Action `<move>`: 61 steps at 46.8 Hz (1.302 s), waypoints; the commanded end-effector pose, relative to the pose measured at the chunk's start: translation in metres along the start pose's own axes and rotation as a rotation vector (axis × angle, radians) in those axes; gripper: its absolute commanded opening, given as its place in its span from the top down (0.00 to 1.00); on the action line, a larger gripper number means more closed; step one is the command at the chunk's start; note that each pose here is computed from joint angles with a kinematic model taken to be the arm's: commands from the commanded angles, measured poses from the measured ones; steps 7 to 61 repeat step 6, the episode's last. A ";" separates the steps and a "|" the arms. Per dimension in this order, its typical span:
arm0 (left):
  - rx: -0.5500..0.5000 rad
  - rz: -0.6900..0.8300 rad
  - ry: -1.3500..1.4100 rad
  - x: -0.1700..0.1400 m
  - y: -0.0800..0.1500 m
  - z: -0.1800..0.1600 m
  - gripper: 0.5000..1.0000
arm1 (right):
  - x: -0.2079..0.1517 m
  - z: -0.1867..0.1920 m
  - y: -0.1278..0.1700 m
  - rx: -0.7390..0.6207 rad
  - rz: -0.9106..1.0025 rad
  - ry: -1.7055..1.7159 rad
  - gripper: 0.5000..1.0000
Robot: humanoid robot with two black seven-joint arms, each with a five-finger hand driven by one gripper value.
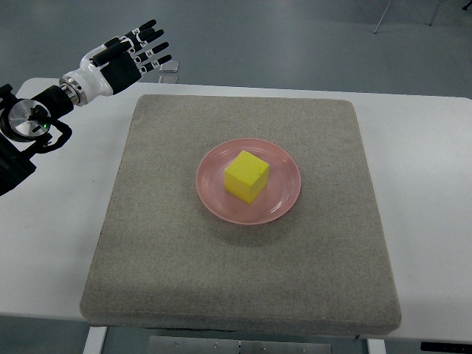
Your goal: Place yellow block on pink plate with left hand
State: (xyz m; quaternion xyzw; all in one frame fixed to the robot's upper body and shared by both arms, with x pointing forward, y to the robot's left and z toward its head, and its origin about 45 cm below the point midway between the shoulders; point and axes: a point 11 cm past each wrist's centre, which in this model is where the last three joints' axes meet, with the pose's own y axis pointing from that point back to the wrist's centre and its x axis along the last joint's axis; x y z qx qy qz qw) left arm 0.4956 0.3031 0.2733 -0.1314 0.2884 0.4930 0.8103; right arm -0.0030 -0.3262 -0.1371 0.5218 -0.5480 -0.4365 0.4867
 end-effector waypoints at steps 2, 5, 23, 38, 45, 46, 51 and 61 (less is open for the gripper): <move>0.000 0.003 -0.002 0.001 0.000 0.000 0.01 | 0.000 0.003 0.000 -0.003 -0.001 -0.001 0.15; 0.001 0.004 -0.002 0.001 0.001 0.001 0.01 | -0.002 0.004 0.001 -0.006 -0.006 0.000 0.15; -0.002 0.006 -0.003 0.002 0.001 0.002 0.01 | -0.002 0.005 0.001 -0.008 -0.006 -0.001 0.15; -0.002 0.006 -0.003 0.002 0.001 0.002 0.01 | -0.002 0.005 0.001 -0.008 -0.006 -0.001 0.15; -0.002 0.006 -0.003 0.002 0.001 0.002 0.01 | -0.002 0.005 0.001 -0.008 -0.006 -0.001 0.15; -0.002 0.006 -0.003 0.002 0.001 0.002 0.01 | -0.002 0.005 0.001 -0.008 -0.006 -0.001 0.15; -0.002 0.006 -0.003 0.002 0.001 0.002 0.01 | -0.002 0.005 0.001 -0.008 -0.006 -0.001 0.15; -0.002 0.006 -0.003 0.002 0.001 0.002 0.01 | -0.002 0.005 0.001 -0.008 -0.006 -0.001 0.15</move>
